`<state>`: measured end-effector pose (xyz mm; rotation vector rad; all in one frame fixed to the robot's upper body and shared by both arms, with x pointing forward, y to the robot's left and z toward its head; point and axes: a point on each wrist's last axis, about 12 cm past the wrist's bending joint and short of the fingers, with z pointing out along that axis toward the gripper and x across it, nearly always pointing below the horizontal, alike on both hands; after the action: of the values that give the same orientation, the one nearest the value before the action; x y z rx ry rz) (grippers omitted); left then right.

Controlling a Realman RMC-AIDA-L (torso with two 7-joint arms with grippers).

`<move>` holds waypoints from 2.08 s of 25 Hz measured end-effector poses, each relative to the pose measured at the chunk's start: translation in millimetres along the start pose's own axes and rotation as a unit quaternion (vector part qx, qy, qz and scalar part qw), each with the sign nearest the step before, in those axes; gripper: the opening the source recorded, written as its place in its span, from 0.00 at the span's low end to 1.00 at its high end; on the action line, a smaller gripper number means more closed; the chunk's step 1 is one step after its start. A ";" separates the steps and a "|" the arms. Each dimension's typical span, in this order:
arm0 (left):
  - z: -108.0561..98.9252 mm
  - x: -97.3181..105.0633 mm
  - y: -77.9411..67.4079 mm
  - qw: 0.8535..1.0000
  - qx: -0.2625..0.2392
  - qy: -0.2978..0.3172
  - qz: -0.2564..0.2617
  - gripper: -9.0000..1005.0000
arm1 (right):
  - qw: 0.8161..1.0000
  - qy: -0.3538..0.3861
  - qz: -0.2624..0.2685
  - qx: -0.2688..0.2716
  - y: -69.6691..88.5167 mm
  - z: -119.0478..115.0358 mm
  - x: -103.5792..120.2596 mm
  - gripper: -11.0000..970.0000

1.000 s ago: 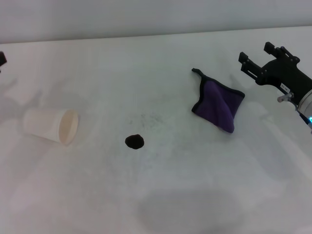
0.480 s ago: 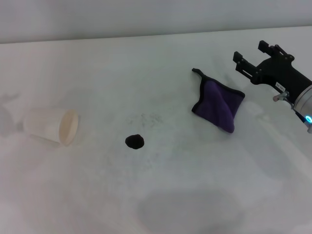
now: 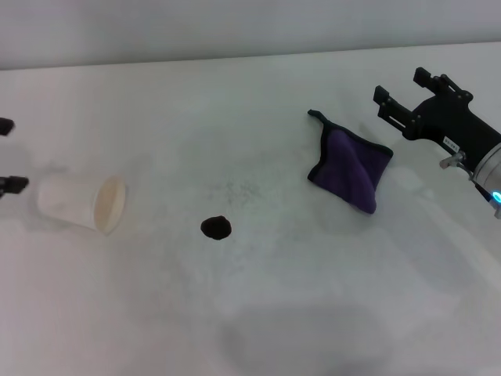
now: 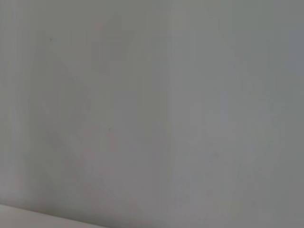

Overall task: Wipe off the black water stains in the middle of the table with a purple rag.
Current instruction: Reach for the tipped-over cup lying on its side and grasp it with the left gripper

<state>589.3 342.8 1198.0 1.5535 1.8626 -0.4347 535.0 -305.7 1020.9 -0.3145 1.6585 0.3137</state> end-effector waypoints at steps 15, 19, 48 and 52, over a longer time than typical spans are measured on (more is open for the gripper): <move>51.0 -51.1 -14.4 0.983 0.039 0.132 0.118 0.87 | 1.000 -0.001 0.006 0.007 -1.5 -9.9 4.6 0.84; 61.5 -56.7 -22.9 0.974 0.023 0.167 0.152 0.87 | 1.000 0.000 0.008 0.013 -3.2 -13.6 6.1 0.84; 100.4 -34.6 -47.1 0.940 -0.042 0.241 0.238 0.87 | 1.000 0.008 0.012 0.019 -4.3 -22.2 12.1 0.84; 105.2 -29.9 -45.5 0.941 -0.049 0.239 0.236 0.87 | 1.000 0.010 0.013 0.023 -5.1 -24.0 13.2 0.84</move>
<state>576.9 243.4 1134.8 2.0879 1.7180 0.2757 513.5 -319.9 1010.2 -0.2631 1.6885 0.2931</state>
